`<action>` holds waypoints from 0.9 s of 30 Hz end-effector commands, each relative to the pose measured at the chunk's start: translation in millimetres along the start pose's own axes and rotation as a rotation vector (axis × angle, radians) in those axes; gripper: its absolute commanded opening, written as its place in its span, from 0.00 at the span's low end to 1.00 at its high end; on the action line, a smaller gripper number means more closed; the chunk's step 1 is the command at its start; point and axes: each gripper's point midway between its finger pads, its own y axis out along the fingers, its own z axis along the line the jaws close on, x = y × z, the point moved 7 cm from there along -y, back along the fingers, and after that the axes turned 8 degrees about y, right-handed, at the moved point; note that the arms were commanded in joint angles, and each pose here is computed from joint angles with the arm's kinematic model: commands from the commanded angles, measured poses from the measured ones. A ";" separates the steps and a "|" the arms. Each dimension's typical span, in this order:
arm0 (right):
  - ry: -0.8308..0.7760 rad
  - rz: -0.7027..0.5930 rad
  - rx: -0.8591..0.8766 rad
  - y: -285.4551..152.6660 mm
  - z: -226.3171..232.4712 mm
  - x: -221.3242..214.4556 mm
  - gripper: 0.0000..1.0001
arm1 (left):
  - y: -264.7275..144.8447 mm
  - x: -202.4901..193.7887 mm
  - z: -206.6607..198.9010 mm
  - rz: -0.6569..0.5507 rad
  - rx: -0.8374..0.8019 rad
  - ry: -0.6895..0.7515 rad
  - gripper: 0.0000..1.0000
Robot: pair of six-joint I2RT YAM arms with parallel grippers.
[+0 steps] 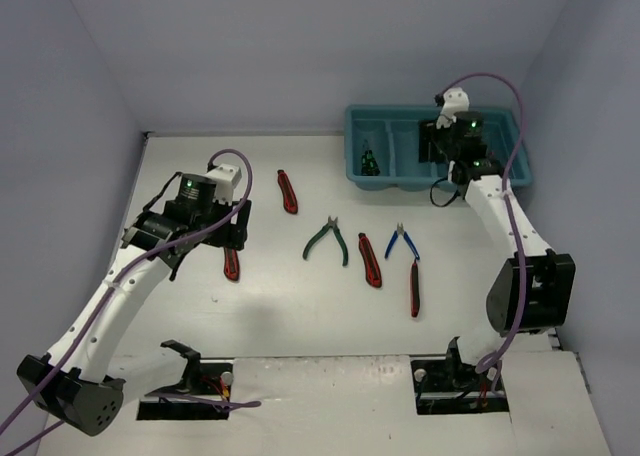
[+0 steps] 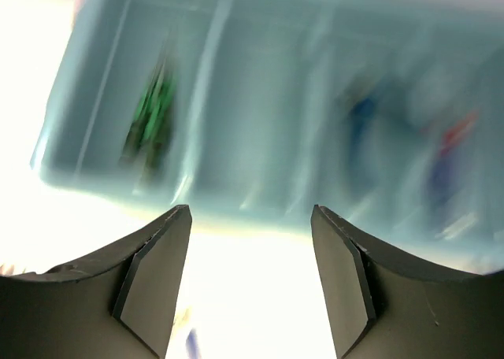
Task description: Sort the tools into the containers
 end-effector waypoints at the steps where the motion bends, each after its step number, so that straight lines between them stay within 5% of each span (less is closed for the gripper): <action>1: 0.156 0.251 0.132 -11.2 36.0 -99.0 0.59 | -10.2 20.1 3.6 -0.081 0.018 0.029 0.72; 10: 0.191 0.463 0.082 -28.6 43.7 -185.8 0.59 | -8.1 20.8 2.2 -0.075 0.007 0.030 0.72; 27: 0.231 0.638 -0.033 -27.0 36.3 -237.6 0.44 | -2.1 14.3 2.5 -0.046 0.015 0.026 0.72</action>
